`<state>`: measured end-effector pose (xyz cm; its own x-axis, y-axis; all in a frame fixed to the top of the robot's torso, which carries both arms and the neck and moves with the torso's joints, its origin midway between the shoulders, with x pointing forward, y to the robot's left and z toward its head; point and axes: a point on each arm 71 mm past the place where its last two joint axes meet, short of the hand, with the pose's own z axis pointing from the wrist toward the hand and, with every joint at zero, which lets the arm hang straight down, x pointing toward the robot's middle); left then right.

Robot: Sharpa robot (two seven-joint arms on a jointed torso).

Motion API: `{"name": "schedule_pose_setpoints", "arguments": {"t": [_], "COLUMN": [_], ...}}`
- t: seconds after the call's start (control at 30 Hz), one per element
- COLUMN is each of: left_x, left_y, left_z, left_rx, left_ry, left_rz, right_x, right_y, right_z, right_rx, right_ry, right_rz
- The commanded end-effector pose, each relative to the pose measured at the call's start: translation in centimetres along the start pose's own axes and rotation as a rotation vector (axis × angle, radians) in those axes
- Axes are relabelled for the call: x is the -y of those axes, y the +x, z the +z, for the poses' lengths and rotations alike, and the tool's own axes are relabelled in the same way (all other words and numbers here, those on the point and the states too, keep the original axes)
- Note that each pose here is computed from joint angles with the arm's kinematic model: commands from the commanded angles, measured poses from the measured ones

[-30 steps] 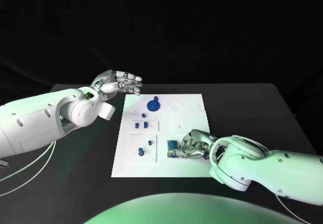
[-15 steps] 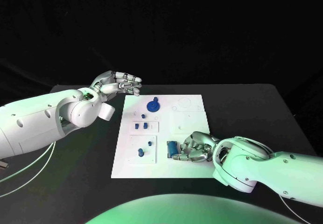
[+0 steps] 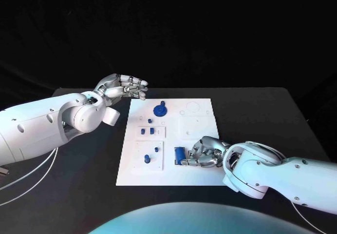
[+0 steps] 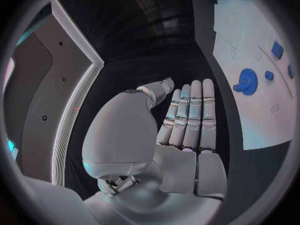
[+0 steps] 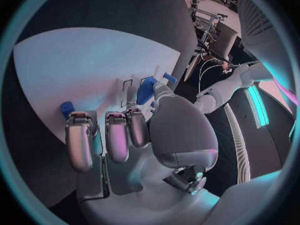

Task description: Assemble the parts on the task board

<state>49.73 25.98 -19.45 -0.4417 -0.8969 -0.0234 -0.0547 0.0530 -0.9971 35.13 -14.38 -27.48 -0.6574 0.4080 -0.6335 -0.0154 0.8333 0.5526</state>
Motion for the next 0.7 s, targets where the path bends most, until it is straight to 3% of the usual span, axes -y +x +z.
{"name": "schedule_pose_setpoints", "arguments": {"t": [0.03, 0.27, 0.7], "left_x": [0.09, 0.09, 0.02], "left_y": [0.18, 0.22, -0.12], "left_z": [0.05, 0.06, -0.05], "left_rx": [-0.013, -0.015, -0.008], "left_ry": [0.005, 0.004, -0.001], "left_rz": [-0.01, -0.01, -0.009], "right_x": [-0.16, -0.22, -0.01], "right_y": [0.03, -0.17, -0.05], "right_z": [0.21, 0.83, 0.68], "right_rx": [0.007, 0.023, -0.023], "right_ry": [-0.005, -0.008, -0.035], "right_rz": [-0.005, -0.028, -0.04]}}
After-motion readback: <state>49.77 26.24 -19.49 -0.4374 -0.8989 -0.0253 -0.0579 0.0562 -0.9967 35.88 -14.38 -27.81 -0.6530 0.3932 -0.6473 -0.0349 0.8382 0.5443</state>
